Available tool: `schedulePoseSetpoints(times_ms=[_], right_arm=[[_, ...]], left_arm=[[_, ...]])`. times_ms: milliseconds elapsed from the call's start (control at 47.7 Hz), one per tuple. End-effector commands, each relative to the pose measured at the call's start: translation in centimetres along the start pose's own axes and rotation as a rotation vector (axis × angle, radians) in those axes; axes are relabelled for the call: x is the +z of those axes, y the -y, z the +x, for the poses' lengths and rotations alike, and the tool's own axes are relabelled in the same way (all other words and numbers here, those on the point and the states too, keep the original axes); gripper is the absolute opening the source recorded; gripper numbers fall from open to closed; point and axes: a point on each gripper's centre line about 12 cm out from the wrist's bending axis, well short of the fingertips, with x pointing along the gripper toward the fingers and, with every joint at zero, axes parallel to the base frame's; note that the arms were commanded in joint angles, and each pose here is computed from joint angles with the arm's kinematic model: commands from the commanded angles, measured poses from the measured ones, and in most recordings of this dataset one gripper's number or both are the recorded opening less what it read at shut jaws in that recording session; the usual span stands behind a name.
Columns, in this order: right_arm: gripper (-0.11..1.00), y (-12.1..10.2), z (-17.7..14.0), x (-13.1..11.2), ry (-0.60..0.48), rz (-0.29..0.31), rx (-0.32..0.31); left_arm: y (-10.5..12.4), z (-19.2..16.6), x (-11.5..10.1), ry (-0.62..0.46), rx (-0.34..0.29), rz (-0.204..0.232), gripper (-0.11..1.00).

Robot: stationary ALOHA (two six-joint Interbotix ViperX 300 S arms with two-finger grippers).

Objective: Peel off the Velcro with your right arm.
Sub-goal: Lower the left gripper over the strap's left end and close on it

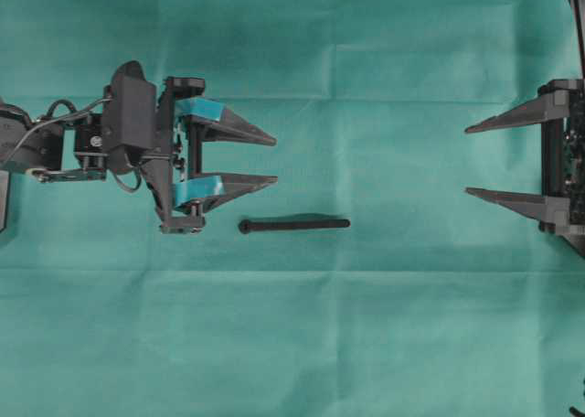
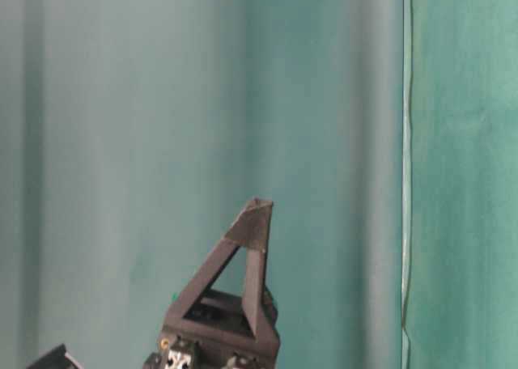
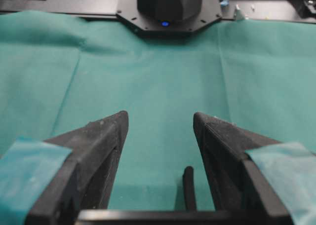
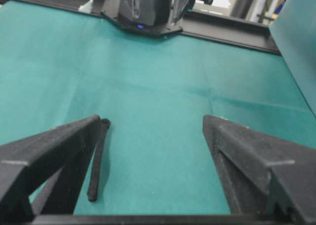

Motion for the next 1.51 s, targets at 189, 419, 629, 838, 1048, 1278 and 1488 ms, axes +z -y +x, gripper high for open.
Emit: schedulePoseSetpoints(times_ms=[189, 419, 629, 838, 1048, 1278, 1488], right_arm=[[0.71, 0.0, 0.0, 0.6, 0.024, 0.000, -0.002], [0.71, 0.0, 0.0, 0.6, 0.024, 0.000, -0.002], [0.71, 0.0, 0.0, 0.6, 0.023, 0.000, -0.002], [0.71, 0.0, 0.0, 0.6, 0.023, 0.000, -0.002], [0.71, 0.0, 0.0, 0.4, 0.021, 0.000, -0.002], [0.71, 0.0, -0.1, 0.3, 0.018, 0.000, -0.001], [0.71, 0.0, -0.1, 0.2, 0.017, 0.002, -0.001]], left_arm=[[0.5, 1.6, 0.7, -0.146, -0.012, -0.009, 0.59], [1.3, 2.6, 0.3, -0.307, -0.029, -0.005, 0.59], [1.7, 3.4, -0.1, -0.385, -0.036, -0.011, 0.59], [1.7, 4.4, -1.8, -0.431, -0.034, -0.010, 0.59], [1.8, 5.4, -4.2, -0.490, -0.033, -0.010, 0.59], [2.0, 6.2, -6.2, -0.536, -0.036, -0.007, 0.59], [2.2, 6.9, -7.6, -0.567, -0.041, -0.003, 0.59]])
